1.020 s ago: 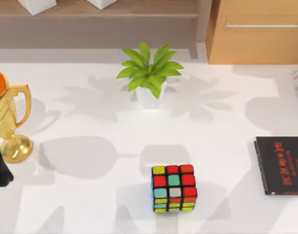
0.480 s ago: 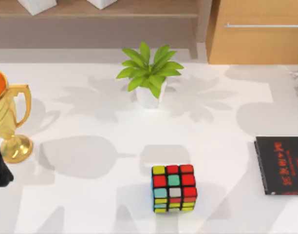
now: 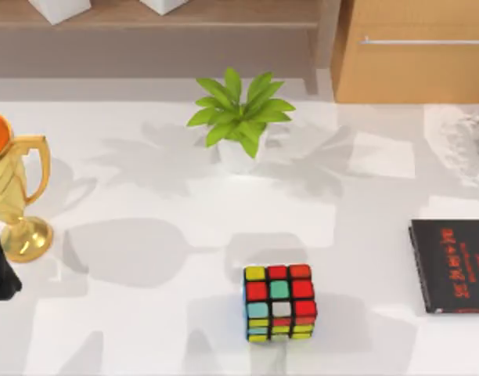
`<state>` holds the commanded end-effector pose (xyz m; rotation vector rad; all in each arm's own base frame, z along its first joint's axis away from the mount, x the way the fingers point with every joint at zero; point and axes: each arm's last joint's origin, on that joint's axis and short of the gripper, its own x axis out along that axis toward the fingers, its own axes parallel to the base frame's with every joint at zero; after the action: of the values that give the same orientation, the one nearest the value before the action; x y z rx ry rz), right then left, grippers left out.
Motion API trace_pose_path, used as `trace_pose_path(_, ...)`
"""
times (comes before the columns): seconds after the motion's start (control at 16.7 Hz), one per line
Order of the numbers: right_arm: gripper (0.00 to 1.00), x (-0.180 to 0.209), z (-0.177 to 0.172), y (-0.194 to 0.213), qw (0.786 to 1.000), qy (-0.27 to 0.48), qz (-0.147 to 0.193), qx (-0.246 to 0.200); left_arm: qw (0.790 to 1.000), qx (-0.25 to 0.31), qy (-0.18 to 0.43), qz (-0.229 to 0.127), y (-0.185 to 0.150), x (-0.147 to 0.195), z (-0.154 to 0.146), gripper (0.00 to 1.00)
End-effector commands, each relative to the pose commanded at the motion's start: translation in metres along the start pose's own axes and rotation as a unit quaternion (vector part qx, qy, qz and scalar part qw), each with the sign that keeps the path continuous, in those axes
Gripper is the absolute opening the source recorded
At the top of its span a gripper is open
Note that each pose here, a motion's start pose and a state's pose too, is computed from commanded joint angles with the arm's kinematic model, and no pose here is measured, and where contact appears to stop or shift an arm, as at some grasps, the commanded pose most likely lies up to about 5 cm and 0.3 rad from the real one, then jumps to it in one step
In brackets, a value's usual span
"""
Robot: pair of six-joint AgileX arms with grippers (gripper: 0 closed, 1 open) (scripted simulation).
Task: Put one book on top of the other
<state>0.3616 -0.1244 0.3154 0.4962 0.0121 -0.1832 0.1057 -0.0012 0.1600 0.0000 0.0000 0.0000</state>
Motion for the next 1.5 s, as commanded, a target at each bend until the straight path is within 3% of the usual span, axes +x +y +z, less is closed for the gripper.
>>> trace_pose_path(0.18, 0.00, -0.052, -0.035, 0.026, 0.990, 0.032, -0.029, 0.136, 1.000, 0.000, 0.000, 0.000, 0.000, 0.000, 0.000, 1.00)
trace_pose_path(0.36, 0.00, -0.105, -0.090, 0.039, 0.960, 0.084, -0.061, 0.260, 1.000, 0.000, 0.000, 0.000, 0.000, 0.000, 0.000, 1.00)
trace_pose_path(0.66, 0.00, -0.186, -0.183, 0.028, 0.894, 0.163, -0.125, 0.398, 1.000, 0.000, 0.000, 0.000, 0.000, 0.000, 0.000, 1.00)
trace_pose_path(0.84, 0.00, -0.220, -0.220, 0.013, 0.864, 0.180, -0.152, 0.444, 1.000, 0.000, 0.000, 0.000, 0.000, 0.000, 0.000, 1.00)
trace_pose_path(1.02, 0.00, -0.236, -0.237, 0.002, 0.847, 0.179, -0.162, 0.473, 1.000, 0.000, 0.000, 0.000, 0.000, 0.000, 0.000, 1.00)
trace_pose_path(1.5, 0.00, -0.237, -0.239, 0.001, 0.844, 0.177, -0.163, 0.479, 1.000, 0.000, 0.000, 0.000, 0.000, 0.000, 0.000, 1.00)
